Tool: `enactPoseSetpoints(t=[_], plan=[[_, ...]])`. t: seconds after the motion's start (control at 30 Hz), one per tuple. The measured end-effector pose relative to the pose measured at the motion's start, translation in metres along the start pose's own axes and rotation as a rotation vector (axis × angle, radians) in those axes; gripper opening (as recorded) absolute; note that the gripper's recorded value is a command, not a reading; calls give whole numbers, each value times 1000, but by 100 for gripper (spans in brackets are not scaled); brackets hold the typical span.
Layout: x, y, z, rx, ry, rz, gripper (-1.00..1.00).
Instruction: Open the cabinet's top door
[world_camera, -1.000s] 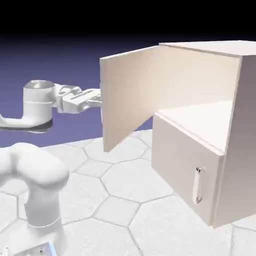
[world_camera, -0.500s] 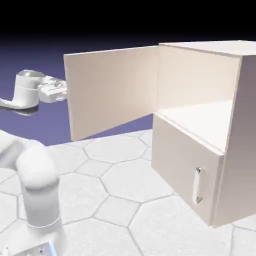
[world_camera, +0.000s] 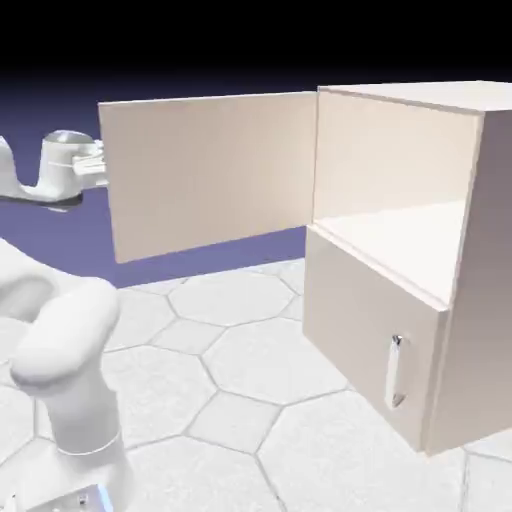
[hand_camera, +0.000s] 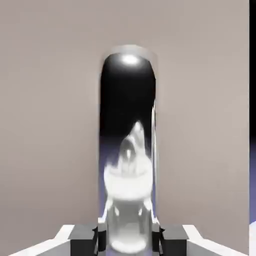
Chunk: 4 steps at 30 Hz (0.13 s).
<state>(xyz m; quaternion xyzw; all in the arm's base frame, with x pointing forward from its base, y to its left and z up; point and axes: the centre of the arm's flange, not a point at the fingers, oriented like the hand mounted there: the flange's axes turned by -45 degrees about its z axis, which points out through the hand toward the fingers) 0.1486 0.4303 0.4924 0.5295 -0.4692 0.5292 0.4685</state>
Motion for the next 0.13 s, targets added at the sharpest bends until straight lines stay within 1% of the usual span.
enactPoseSetpoints(t=[0.13], plan=[[0, -10, -26, -62, 0, 0, -100]])
